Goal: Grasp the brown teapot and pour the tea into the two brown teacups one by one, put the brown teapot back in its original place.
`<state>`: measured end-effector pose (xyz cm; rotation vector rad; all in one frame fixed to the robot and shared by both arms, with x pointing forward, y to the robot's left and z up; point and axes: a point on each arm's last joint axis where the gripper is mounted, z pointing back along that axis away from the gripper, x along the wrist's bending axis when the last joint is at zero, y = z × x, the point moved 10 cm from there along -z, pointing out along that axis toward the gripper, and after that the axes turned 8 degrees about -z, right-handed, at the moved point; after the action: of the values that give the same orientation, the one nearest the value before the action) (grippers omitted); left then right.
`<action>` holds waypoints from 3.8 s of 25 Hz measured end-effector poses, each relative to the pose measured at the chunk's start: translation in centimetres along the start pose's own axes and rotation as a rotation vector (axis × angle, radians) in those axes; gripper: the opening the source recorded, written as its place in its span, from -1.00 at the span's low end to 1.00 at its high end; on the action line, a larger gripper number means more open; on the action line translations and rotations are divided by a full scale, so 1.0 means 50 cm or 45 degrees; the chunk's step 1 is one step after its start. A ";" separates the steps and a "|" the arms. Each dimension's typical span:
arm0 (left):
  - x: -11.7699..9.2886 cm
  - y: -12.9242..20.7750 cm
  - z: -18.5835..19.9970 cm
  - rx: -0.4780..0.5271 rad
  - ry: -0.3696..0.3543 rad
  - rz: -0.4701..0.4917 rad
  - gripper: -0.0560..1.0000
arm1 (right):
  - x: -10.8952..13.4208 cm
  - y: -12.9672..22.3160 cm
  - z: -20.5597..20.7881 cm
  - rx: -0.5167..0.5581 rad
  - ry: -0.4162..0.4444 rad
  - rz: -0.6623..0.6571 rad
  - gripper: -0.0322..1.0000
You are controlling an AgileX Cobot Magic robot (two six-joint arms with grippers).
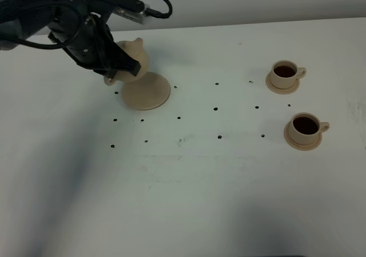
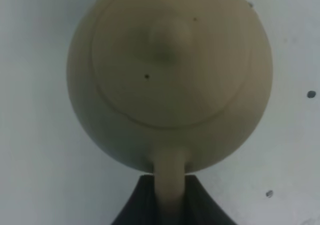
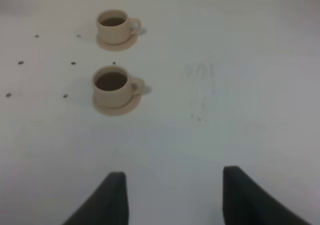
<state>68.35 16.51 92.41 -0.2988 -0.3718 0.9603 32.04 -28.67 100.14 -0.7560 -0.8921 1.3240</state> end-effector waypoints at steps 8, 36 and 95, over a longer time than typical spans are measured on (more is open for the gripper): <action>-0.008 0.021 -0.038 -0.095 0.007 0.145 -0.65 | 0.000 0.000 0.000 0.000 0.000 0.000 -0.12; -0.068 0.037 -0.141 -0.097 0.084 0.216 -0.65 | 0.000 0.000 0.000 0.000 0.000 0.000 -0.12; -0.083 0.413 0.240 0.464 0.018 0.124 -0.08 | 0.000 0.000 0.000 0.000 0.000 0.000 -0.12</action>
<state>45.78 25.18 94.06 0.0086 -0.1647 1.1000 32.04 -28.67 100.14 -0.7560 -0.8921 1.3240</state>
